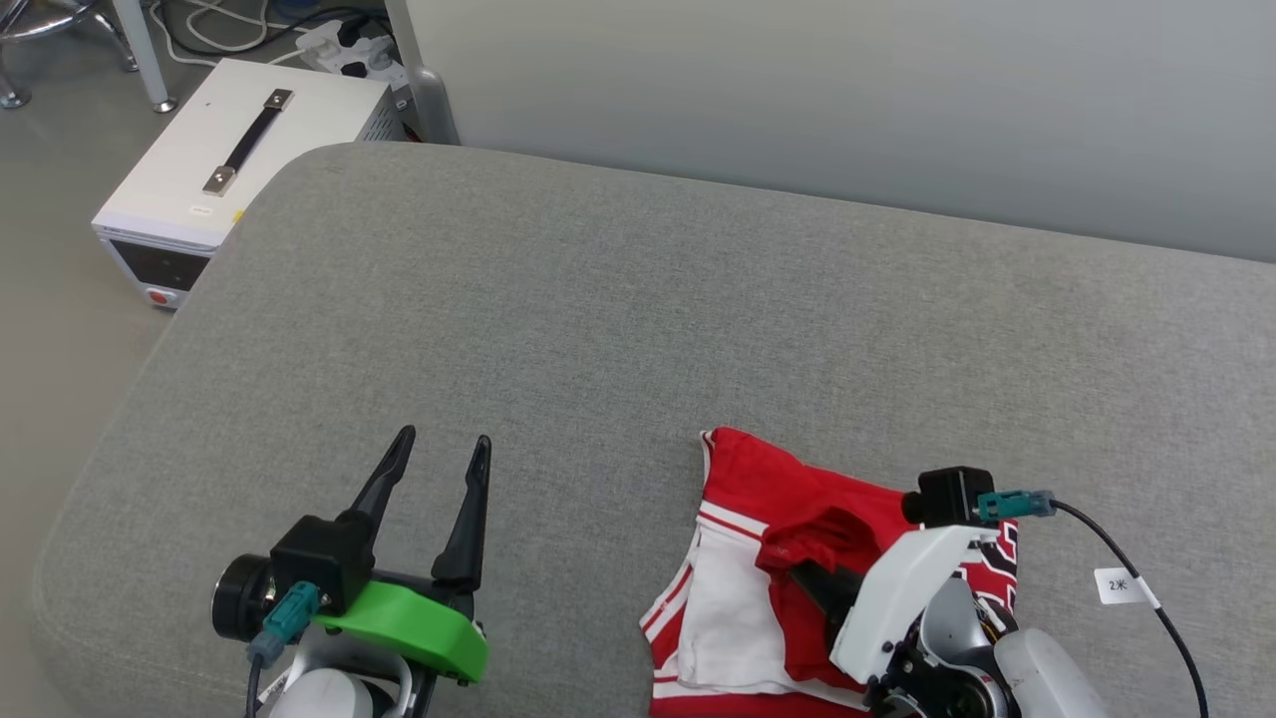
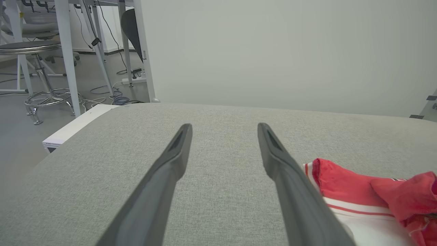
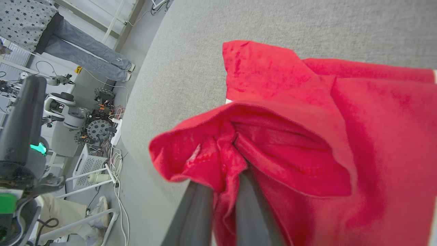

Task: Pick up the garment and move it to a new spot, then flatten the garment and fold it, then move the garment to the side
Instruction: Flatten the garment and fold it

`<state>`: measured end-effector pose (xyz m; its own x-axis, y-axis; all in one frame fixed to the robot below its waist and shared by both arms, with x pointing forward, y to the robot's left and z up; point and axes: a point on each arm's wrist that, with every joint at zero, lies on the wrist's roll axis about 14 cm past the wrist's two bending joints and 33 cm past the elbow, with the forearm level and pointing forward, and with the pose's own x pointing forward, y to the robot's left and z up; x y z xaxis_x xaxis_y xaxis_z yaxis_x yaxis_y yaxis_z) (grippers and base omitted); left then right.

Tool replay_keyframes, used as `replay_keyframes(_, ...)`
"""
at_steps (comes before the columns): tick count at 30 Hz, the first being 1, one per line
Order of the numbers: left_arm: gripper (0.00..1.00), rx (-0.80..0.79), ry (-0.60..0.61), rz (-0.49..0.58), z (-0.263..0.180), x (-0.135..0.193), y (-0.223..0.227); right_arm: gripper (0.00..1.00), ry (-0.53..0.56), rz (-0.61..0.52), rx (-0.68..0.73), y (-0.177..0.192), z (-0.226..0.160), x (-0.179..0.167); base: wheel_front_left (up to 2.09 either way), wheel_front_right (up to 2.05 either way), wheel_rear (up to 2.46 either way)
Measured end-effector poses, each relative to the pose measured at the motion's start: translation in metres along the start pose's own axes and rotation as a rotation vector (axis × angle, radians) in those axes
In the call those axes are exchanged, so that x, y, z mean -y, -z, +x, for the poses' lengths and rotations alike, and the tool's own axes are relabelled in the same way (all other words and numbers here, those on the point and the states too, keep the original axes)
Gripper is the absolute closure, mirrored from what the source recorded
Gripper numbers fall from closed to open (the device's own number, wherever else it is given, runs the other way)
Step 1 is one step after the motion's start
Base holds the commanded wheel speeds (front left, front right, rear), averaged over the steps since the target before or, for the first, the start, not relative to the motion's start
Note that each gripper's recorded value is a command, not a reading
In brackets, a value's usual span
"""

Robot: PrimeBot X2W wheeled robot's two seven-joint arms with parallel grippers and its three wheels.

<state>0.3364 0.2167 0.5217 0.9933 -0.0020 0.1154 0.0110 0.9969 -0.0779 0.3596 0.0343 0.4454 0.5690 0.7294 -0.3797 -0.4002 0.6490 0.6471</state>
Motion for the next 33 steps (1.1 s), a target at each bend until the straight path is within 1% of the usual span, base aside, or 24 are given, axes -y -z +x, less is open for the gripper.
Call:
replay_keyframes(1, 0.00, -0.003, -0.006, 0.000, -0.001, -0.002, 0.001, 0.95, 0.003, -0.007, -0.001, 0.001, 0.003, 0.001, 0.00, 0.00, 0.00)
replay_keyframes(2, 0.00, -0.005, -0.010, 0.001, -0.002, -0.003, 0.001, 0.34, 0.004, -0.018, -0.004, 0.002, 0.006, 0.001, 0.00, 0.00, 0.00)
replay_keyframes(3, 0.00, -0.007, -0.014, 0.000, -0.003, -0.004, 0.002, 0.00, 0.004, -0.025, -0.006, 0.003, 0.008, 0.000, 0.00, 0.00, 0.00)
replay_keyframes(4, 0.00, -0.009, -0.018, 0.000, -0.004, -0.005, 0.002, 0.00, 0.000, -0.032, -0.012, 0.005, 0.011, -0.001, 0.00, 0.00, 0.00)
replay_keyframes(5, 0.00, -0.010, -0.026, 0.000, -0.005, -0.007, 0.003, 0.00, -0.036, -0.041, -0.031, 0.010, 0.018, -0.013, 0.00, 0.00, 0.00)
replay_keyframes(12, 0.00, -0.005, -0.022, -0.002, -0.006, -0.006, 0.001, 0.00, -0.167, -0.053, -0.027, 0.009, 0.027, -0.057, 0.00, 0.00, 0.00)
replay_keyframes(15, 0.00, -0.001, -0.012, -0.003, -0.004, -0.003, 0.000, 0.00, -0.198, -0.049, -0.019, 0.005, 0.028, -0.067, 0.00, 0.00, 0.00)
replay_keyframes(18, 0.00, 0.006, 0.001, -0.009, -0.003, 0.001, -0.002, 0.00, -0.199, -0.078, 0.016, -0.006, 0.027, -0.070, 0.00, 0.00, 0.00)
replay_keyframes(21, 0.00, 0.021, 0.015, -0.019, 0.000, 0.006, -0.006, 0.00, -0.157, -0.186, 0.071, -0.026, 0.026, -0.064, 0.00, 0.00, 0.00)
replay_keyframes(25, 0.00, 0.043, 0.041, -0.036, 0.006, 0.015, -0.012, 0.00, -0.064, -0.377, 0.156, -0.058, 0.015, -0.045, 0.00, 0.00, 0.00)
replay_keyframes(27, 0.00, 0.047, 0.057, -0.046, 0.009, 0.020, -0.013, 0.00, -0.006, -0.492, 0.204, -0.077, 0.002, -0.030, 0.00, 0.00, 0.00)
replay_keyframes(29, 0.00, 0.049, 0.075, -0.052, 0.012, 0.026, -0.013, 0.00, 0.055, -0.582, 0.248, -0.095, -0.012, -0.013, 0.00, 0.00, 0.00)
replay_keyframes(33, 0.00, 0.053, 0.116, -0.068, 0.018, 0.040, -0.013, 0.00, 0.163, -0.705, 0.361, -0.133, -0.047, 0.011, 0.00, 0.00, 0.00)
